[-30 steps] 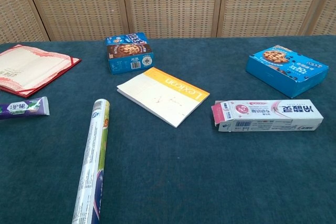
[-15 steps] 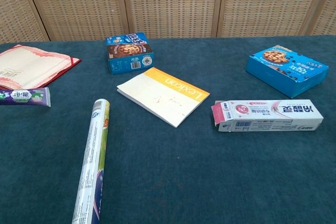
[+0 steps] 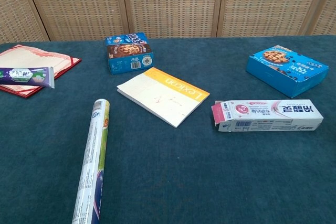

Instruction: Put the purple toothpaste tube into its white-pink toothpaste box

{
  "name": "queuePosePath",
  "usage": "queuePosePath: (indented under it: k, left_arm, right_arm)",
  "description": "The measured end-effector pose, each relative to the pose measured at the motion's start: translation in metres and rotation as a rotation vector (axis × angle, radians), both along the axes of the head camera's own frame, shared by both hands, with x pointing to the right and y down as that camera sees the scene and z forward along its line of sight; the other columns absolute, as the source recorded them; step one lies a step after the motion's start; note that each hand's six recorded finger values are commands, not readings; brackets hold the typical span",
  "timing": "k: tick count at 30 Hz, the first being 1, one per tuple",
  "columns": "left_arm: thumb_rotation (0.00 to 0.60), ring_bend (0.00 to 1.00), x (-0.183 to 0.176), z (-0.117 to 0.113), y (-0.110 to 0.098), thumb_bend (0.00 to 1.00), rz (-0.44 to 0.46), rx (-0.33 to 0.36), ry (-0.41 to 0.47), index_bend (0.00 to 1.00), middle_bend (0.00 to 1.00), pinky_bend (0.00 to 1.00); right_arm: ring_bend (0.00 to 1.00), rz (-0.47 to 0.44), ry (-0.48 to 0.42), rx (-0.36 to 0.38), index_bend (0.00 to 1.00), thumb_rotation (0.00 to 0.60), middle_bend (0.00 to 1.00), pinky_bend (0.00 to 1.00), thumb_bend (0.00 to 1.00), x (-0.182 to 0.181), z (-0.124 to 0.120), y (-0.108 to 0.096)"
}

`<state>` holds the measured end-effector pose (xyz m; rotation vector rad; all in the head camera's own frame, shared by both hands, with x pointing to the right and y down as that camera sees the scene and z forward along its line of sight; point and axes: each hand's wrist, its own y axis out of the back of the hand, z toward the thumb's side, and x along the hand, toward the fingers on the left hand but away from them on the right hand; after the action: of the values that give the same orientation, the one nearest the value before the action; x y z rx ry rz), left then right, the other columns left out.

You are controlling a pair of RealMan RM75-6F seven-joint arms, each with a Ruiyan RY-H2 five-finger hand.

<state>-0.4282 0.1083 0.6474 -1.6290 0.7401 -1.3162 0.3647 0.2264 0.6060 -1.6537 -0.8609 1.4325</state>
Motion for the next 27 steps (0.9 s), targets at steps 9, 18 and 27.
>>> queuePosePath:
  k: [9, 18, 27]
  left_arm:
    - [0.6, 0.54, 0.008, -0.016, -0.006, 0.36, 0.02, 0.033, 0.041, 0.88, 0.68, 0.46]
    - [0.6, 0.54, 0.011, -0.027, -0.009, 0.36, 0.034, 0.056, 0.051, 0.88, 0.68, 0.46]
    - [0.6, 0.54, 0.011, -0.03, -0.011, 0.36, 0.035, 0.059, 0.049, 0.88, 0.68, 0.46]
  right_arm:
    - [0.0, -0.065, 0.003, -0.067, 0.0, 0.6, 0.0, 0.0, 0.0, -0.035, 0.007, -0.032]
    - [0.0, -0.115, 0.017, -0.136, 0.0, 0.6, 0.0, 0.0, 0.0, -0.074, 0.018, -0.054]
    - [0.0, -0.117, -0.001, -0.206, 0.0, 0.6, 0.0, 0.0, 0.0, -0.103, 0.038, -0.056]
